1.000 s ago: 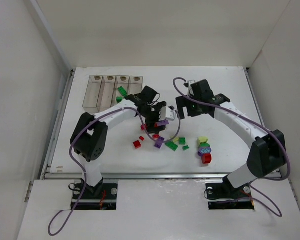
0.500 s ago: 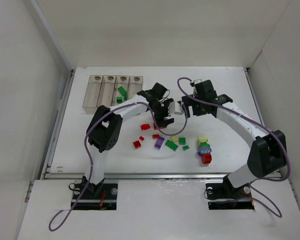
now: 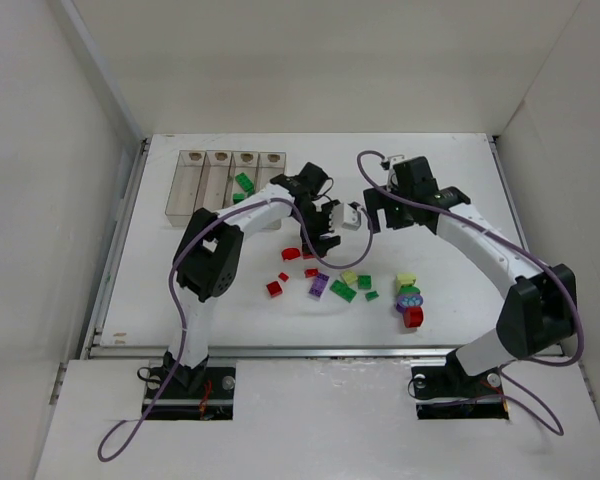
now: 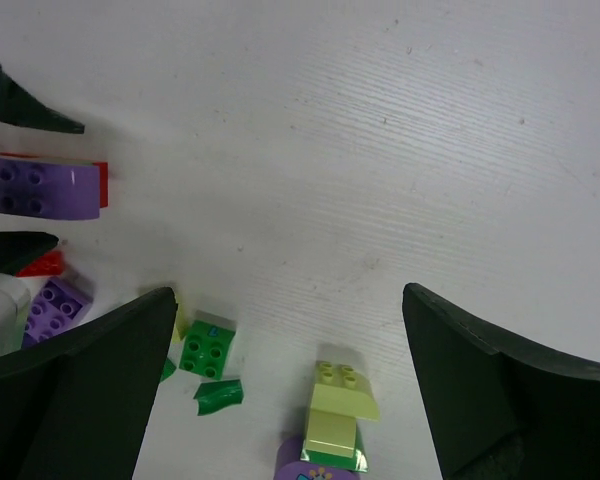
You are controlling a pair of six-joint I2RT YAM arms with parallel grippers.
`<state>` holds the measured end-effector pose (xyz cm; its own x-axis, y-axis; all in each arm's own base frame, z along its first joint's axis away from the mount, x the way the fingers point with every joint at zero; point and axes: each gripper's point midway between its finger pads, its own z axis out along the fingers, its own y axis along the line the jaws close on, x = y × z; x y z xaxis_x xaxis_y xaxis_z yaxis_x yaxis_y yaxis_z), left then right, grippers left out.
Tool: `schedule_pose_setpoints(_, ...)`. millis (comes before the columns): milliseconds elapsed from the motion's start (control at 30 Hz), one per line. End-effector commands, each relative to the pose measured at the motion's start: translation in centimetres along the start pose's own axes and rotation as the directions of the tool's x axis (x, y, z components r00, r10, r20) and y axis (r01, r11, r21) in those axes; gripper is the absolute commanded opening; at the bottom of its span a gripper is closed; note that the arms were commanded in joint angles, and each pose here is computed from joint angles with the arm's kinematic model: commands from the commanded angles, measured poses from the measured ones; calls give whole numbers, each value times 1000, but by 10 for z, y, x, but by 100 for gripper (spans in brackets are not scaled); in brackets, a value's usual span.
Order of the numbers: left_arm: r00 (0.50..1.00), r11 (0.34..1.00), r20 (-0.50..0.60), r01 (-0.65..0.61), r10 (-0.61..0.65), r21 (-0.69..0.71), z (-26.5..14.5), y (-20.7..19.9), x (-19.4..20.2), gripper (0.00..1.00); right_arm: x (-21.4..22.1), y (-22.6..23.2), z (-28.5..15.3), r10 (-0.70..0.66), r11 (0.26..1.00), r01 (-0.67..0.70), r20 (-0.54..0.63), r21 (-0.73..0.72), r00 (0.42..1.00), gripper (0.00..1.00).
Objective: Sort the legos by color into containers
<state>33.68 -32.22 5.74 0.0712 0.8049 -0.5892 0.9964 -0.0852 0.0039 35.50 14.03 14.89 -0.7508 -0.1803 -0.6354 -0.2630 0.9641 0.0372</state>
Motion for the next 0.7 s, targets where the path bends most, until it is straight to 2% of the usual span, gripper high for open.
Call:
schedule_pose_setpoints(0, 1000, 999, 9, -1, 0, 52, -7, -14, 1, 70, -36, 5, -28, 14, 999, -10, 125, -37, 992, 100)
schedule_pose_setpoints(200, 999, 998, -20, 48, -47, 29, -2, -13, 11, 71, -39, 3, -39, 16, 999, -11, 147, -30, 989, 100)
schedule_pose_setpoints(233, 999, 999, -22, 41, -41, 15, -2, -10, 11, 69, -39, 3, -39, 16, 999, -11, 147, -30, 989, 100)
schedule_pose_setpoints(267, 999, 999, -23, 42, -42, 16, 0, -11, 14, 60, -41, 3, -43, 16, 999, -12, 157, -31, 987, 100)
schedule_pose_setpoints(300, 998, 999, -29, 47, -47, 23, 2, -13, 17, 59, -41, 3, -43, 16, 999, -12, 157, -32, 987, 100)
schedule_pose_setpoints(333, 999, 999, -19, 38, -38, 11, 3, -10, 15, 50, -41, 3, -43, 16, 999, -12, 157, -32, 987, 100)
schedule_pose_setpoints(400, 998, 998, -25, 53, -52, 17, 6, -11, 18, 38, -36, 3, -43, 15, 1000, -11, 138, -29, 990, 100)
schedule_pose_setpoints(433, 998, 998, -25, 62, -61, 17, 6, -11, 18, 30, -38, 1, -46, 16, 1000, -13, 148, -20, 989, 100)
schedule_pose_setpoints(467, 997, 998, -20, 69, -69, 11, 5, -9, 15, 14, -38, 1, -46, 16, 1000, -13, 148, -20, 989, 100)
schedule_pose_setpoints(533, 998, 998, 0, 65, -65, 18, 4, -9, 9, 2, -39, -3, -53, 22, 1000, -20, 161, -15, 987, 100)
schedule_pose_setpoints(667, 993, 995, 61, 98, -98, 10, -14, -1, -15, 0, -44, -10, -63, 37, 999, -36, 192, -7, 981, 100)
